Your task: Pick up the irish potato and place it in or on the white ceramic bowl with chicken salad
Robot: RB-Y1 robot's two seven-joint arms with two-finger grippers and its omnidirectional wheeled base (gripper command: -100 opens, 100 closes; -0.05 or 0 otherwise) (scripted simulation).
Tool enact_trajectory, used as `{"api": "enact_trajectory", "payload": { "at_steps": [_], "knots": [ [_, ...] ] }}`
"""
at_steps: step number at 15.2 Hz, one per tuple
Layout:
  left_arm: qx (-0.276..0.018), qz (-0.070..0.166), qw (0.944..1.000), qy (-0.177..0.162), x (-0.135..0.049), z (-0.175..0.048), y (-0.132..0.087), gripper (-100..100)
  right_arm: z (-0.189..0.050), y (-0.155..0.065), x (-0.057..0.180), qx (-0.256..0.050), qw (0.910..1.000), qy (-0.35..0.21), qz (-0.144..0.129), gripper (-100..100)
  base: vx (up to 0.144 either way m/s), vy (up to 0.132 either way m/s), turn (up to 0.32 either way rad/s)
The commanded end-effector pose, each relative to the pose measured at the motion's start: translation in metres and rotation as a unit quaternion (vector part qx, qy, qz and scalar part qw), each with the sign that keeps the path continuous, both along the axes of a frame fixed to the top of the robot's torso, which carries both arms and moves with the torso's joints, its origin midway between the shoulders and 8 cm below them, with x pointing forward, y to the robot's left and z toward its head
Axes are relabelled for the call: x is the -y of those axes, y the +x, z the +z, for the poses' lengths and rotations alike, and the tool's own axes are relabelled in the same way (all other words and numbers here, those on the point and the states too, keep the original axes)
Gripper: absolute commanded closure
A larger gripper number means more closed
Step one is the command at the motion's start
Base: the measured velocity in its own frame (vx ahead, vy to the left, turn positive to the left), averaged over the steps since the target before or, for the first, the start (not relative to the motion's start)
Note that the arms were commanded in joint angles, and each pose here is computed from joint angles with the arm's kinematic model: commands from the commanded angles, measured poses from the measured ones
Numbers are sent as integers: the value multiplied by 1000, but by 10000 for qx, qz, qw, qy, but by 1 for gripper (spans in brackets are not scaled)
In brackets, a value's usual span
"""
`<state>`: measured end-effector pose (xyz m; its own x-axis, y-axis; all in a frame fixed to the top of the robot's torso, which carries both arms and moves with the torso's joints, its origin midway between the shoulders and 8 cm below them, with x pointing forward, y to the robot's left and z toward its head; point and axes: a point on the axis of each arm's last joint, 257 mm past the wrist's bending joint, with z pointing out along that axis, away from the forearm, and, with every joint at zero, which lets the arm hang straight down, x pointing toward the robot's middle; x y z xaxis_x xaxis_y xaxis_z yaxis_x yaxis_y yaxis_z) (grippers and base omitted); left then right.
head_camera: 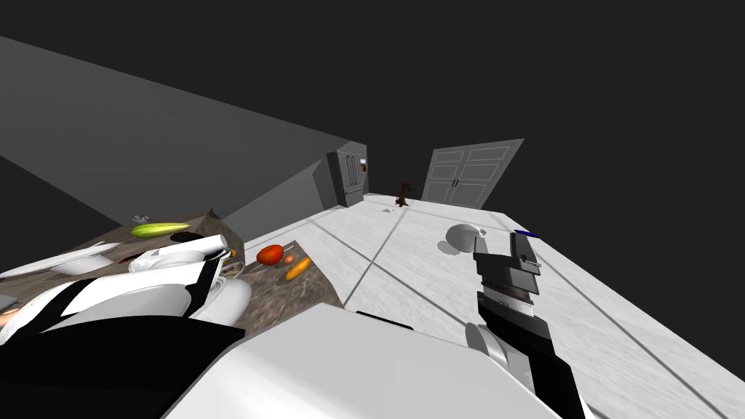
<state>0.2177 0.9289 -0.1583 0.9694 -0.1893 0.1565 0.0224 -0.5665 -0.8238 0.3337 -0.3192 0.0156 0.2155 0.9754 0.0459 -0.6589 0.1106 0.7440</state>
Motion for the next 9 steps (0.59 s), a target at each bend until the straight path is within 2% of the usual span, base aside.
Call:
{"api": "enact_trajectory", "payload": {
  "at_steps": [1, 4, 5, 6, 7, 8, 9],
  "knots": [
    [-39, 35, 10000, -10, -4, 14, -5, -100, 0, 0, 0, 0, 10000, 0, 0, 0, -12, 1, -87],
    [-14, 182, 9990, -400, 8, -20, -12, -100, 0, 0, 0, 0, 10000, 0, 0, 0, -6, 3, -19],
    [-54, 223, 9990, -388, 6, -17, -18, -100, 0, 0, 0, 0, 10000, 0, 0, 0, -2, -3, 18],
    [19, 233, 9982, -553, 14, -28, -12, -100, 0, 0, 0, 0, 10000, 0, 0, 0, 0, 0, 0],
    [-32, 243, 9982, -538, 12, -28, -17, -100, 0, 0, 0, 0, 10000, 0, 0, 0, 0, 0, 0],
    [19, 252, 9974, -671, 19, -36, -12, -100, 0, 0, 0, 0, 10000, 0, 0, 0, 0, 0, 0],
    [-8, 267, 9980, -576, 14, -30, -17, -100, 0, 0, 0, 0, 10000, 0, 0, 0, 0, 0, 0]
  ]
}}
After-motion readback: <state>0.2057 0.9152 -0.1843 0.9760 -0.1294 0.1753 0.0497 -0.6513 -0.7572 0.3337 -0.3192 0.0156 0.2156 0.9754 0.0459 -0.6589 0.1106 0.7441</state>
